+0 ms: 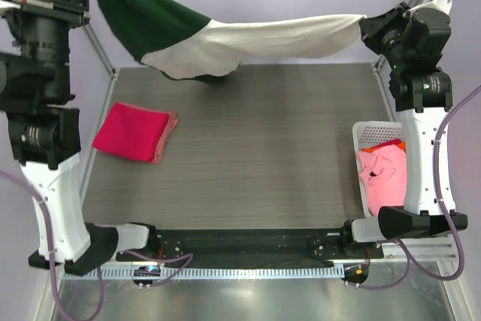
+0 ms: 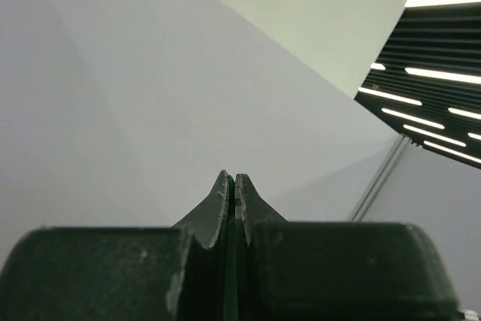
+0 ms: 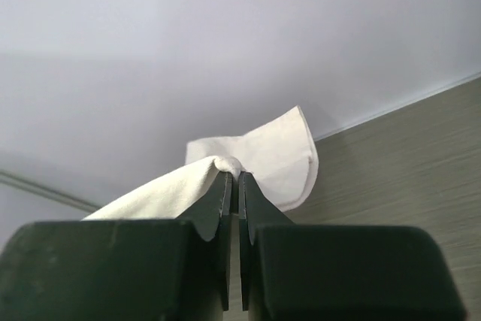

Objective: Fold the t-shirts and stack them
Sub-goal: Flatten the tshirt out

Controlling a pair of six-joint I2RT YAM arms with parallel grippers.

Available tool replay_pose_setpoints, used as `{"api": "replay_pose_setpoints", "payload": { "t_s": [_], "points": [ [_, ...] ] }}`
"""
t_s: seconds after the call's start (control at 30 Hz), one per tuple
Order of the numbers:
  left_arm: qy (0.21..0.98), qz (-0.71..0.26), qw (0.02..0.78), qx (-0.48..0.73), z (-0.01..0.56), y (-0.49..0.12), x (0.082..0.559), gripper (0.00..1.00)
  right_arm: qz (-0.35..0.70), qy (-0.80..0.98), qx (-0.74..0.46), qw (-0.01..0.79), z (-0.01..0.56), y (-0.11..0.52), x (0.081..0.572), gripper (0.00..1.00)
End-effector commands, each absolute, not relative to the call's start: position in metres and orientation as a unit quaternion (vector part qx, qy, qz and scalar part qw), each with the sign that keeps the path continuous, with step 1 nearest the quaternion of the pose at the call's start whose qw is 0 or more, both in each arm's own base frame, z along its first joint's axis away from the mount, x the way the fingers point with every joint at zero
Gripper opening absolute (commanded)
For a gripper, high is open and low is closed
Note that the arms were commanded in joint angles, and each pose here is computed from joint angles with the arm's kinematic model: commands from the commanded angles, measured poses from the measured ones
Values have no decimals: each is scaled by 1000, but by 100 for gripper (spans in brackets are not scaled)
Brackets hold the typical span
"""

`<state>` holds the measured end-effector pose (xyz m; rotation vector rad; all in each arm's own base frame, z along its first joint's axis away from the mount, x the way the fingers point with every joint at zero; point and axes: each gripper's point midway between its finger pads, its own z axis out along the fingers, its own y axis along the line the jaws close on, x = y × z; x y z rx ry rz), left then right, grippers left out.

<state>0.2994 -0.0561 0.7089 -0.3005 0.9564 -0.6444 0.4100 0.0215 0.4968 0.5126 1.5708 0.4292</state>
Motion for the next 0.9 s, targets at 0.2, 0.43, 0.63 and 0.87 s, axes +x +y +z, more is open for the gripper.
{"api": "replay_pose_setpoints", "payload": {
  "t_s": [0.2,0.43,0.63,0.87],
  "points": [
    [595,-306,740,-72,541,-95,332,0,217,795,208,528,346,49,421,1],
    [667,-318,668,-93,406,-92,260,0,180,808,228,512,288,29,354,1],
    [734,-333,582,-102,311,-99,213,0,159,828,268,467,213,24,288,1],
    [754,-371,533,-97,272,-109,172,0,169,829,313,432,151,27,228,1]
  ]
}}
